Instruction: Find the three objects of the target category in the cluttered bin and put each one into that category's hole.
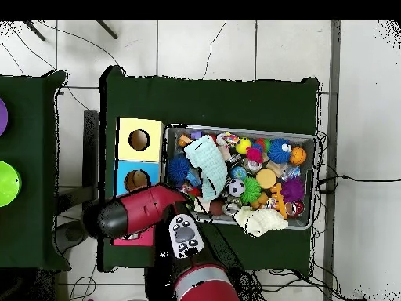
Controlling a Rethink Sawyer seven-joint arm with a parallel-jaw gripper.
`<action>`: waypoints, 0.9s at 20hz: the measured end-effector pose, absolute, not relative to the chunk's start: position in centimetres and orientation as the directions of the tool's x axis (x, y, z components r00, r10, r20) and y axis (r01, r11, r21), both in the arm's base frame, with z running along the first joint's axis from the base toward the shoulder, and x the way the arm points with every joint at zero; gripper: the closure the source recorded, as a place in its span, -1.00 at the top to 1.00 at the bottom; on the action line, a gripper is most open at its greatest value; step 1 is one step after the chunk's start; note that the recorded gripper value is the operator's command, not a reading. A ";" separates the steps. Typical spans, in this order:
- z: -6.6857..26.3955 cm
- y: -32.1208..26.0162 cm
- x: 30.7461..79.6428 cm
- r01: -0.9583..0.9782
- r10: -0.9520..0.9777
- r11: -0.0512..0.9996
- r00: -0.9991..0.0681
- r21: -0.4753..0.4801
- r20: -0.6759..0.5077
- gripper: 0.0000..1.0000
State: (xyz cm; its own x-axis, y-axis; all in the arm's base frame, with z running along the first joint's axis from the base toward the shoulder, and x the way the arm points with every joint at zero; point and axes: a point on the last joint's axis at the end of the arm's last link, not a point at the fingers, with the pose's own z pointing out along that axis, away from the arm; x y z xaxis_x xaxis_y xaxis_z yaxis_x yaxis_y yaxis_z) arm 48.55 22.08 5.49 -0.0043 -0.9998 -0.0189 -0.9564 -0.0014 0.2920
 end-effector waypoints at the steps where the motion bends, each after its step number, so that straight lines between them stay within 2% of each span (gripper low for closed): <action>1: 5.5 22.1 48.5 -0.956 -1.000 -0.002 -0.004 0.292 -0.018 -1.00; 8: 6.0 22.2 48.1 -0.957 -1.000 -0.008 0.004 0.289 -0.014 -1.00; 9: 6.0 22.3 47.9 -0.957 -1.000 -0.011 0.007 0.289 -0.014 1.00; 18: 6.4 22.4 48.4 -0.963 -1.000 -0.011 0.008 0.268 -0.014 1.00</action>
